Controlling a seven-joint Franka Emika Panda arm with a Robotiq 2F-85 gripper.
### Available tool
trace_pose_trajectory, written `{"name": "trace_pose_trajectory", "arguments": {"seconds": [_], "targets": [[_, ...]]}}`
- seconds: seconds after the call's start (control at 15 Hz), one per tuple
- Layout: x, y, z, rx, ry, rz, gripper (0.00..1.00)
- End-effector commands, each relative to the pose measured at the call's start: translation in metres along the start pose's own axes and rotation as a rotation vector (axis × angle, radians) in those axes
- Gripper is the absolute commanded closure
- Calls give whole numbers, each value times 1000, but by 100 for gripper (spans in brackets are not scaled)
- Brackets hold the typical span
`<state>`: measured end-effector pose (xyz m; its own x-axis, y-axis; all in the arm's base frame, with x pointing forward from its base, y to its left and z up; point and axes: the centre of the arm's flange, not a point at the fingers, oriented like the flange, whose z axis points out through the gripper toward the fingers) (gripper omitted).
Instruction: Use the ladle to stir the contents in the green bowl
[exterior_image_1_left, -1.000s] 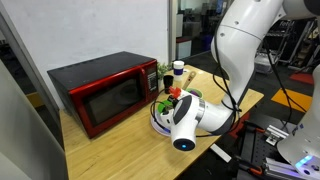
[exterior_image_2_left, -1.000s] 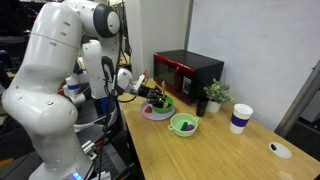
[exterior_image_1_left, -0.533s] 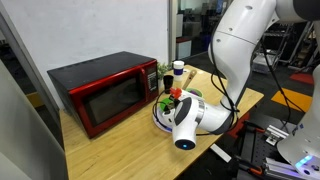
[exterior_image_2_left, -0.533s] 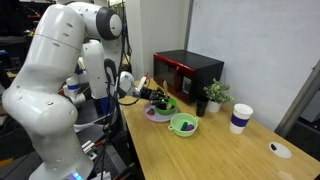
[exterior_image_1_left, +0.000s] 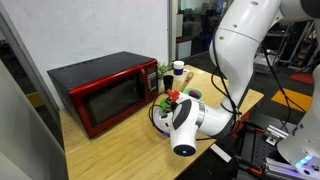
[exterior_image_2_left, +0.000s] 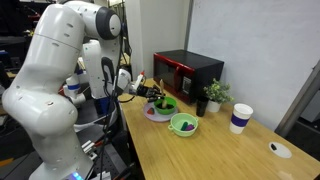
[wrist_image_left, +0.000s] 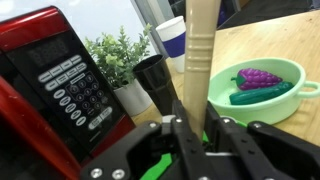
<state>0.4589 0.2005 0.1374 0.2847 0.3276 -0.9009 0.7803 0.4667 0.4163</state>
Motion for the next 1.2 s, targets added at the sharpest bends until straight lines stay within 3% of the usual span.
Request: {"name": "trace_pose_trajectory", "arguments": {"seconds": [0.0,0.4,0.73,1.13], "targets": [[-3,9,-20,23,95,24,94],[-6,15,-29,25,128,30,94],[-14,18,-11,-1,50,30,94],[-27,29,-15,-145,-36,47,94]]}}
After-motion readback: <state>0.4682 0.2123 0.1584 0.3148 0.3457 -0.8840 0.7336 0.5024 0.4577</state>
